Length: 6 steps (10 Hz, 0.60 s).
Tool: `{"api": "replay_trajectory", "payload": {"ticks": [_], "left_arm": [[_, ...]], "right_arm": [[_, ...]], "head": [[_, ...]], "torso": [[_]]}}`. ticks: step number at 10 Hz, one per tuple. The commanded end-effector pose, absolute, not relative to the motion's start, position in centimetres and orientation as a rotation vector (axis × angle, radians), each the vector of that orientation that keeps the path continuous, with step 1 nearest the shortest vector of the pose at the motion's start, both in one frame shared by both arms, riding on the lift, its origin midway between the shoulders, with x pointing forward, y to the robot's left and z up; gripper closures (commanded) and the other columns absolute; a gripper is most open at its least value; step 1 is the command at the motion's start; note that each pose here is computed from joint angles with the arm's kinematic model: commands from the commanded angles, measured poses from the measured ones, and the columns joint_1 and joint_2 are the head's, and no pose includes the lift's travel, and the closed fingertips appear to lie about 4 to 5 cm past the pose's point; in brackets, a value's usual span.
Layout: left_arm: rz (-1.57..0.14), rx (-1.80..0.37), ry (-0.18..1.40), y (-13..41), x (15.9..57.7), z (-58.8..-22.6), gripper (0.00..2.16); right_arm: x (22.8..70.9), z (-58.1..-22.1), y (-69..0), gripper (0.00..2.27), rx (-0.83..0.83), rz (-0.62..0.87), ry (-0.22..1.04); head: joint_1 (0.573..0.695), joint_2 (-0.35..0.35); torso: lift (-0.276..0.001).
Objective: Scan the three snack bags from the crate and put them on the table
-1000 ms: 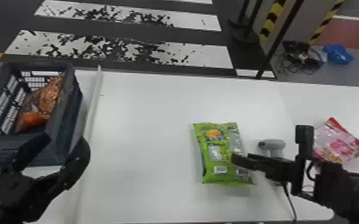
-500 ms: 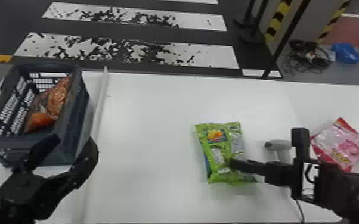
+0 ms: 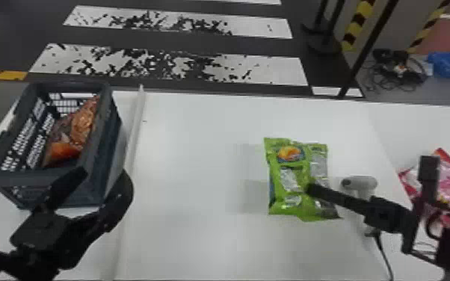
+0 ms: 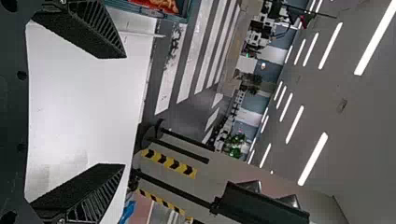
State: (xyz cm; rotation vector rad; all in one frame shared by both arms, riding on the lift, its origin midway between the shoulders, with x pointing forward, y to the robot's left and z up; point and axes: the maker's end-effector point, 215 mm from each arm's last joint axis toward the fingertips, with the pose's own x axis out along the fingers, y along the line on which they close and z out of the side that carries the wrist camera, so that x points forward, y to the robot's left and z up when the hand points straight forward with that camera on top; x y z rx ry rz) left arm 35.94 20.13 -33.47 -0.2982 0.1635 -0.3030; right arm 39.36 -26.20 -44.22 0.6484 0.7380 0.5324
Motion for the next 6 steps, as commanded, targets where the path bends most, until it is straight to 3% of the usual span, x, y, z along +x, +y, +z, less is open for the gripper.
{"api": "replay_trajectory", "payload": {"ticks": [1, 2, 4, 6], "left_arm": [[-0.301, -0.299, 0.164, 20.2, 36.3, -33.7, 0.03], [-0.304, -0.300, 0.177, 20.1, 36.6, -34.2, 0.03], [-0.304, -0.304, 0.191, 20.0, 36.6, -34.6, 0.03], [-0.288, -0.291, 0.197, 21.0, 36.4, -34.8, 0.03]], "right_arm": [[41.4, -40.6, -29.9, 2.16, 0.741, 0.455, 0.578], [44.0, -39.1, -33.6, 2.16, 0.775, 0.358, 0.483], [49.5, -39.1, -42.9, 2.16, 0.768, 0.078, 0.366], [52.2, -39.4, -50.5, 2.16, 0.664, -0.144, 0.262]], "head": [[0.695, -0.088], [0.695, -0.104], [0.695, -0.203], [0.695, -0.308]], "torso": [[-0.094], [-0.094], [-0.094], [-0.094]]}}
